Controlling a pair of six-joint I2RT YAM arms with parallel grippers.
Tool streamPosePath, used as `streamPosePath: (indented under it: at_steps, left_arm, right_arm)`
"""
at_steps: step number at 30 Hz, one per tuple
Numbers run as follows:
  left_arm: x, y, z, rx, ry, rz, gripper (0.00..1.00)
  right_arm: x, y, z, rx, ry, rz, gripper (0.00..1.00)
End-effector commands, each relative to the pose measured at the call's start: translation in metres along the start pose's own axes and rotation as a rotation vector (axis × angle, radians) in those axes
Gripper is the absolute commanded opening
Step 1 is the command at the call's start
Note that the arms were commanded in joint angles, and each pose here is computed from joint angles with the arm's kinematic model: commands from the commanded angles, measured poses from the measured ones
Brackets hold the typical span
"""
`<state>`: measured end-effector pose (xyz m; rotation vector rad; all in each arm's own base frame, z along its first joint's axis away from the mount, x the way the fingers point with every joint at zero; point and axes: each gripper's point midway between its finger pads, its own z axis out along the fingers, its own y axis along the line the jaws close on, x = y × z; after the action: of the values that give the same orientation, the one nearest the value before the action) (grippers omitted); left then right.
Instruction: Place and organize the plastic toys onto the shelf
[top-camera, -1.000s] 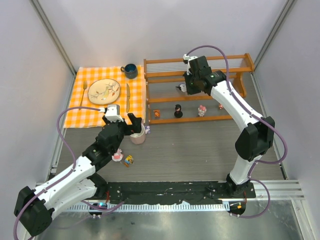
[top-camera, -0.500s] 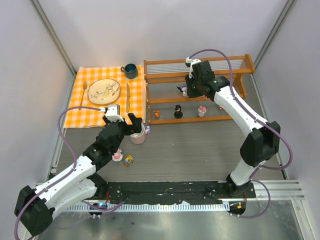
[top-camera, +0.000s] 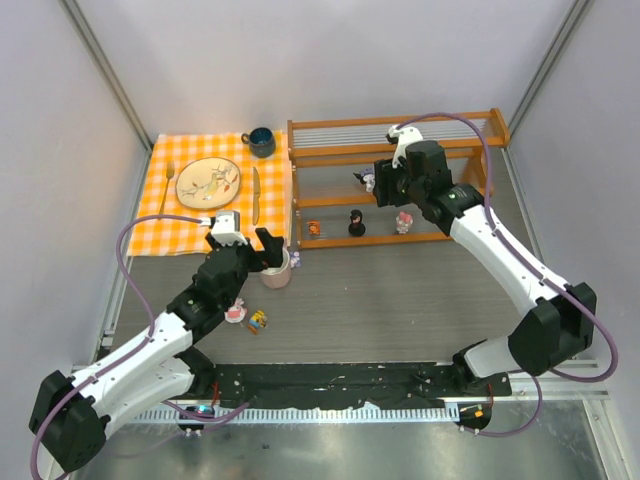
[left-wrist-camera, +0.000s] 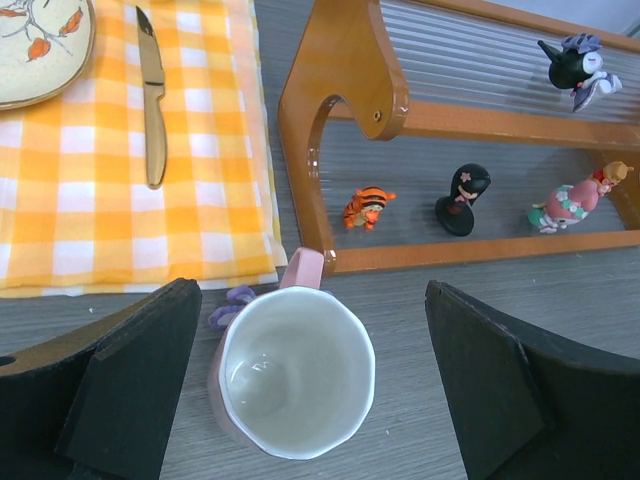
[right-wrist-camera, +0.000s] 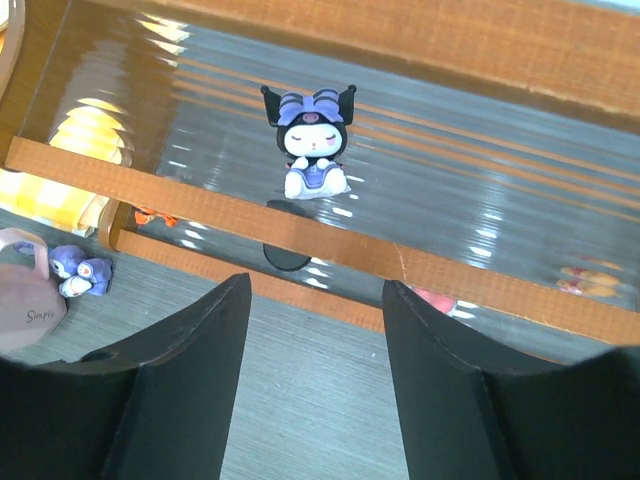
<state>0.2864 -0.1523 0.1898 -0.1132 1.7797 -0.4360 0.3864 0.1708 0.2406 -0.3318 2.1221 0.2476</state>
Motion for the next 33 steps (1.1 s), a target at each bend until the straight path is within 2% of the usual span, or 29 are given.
streamPosePath:
  at_steps: [1,12,21,29,33]
  left_arm:
    - [-0.011,-0.004,0.003,0.018,-0.052,-0.029,1.00]
    - [-0.002,0.001,0.006,0.011,-0.040,-0.017,1.00]
    - [0.000,0.003,0.007,0.006,-0.037,-0.014,1.00]
    - [0.002,0.004,0.007,0.004,-0.033,-0.011,1.00]
    - [0.003,0.006,0.007,-0.002,-0.031,-0.009,1.00]
  right_arm:
    - [-0.028,0.003,-0.009,-0.025,-0.169,0.003,0.64]
    - [-0.040,0.007,0.016,-0.043,-0.264,-0.033,0.67]
    - [-0.034,0.005,0.037,-0.039,-0.267,-0.047,0.67]
    - [-0.039,0.001,0.043,-0.042,-0.393,-0.017,0.67]
    - [-0.035,-0.001,0.052,-0.042,-0.383,-0.011,0.67]
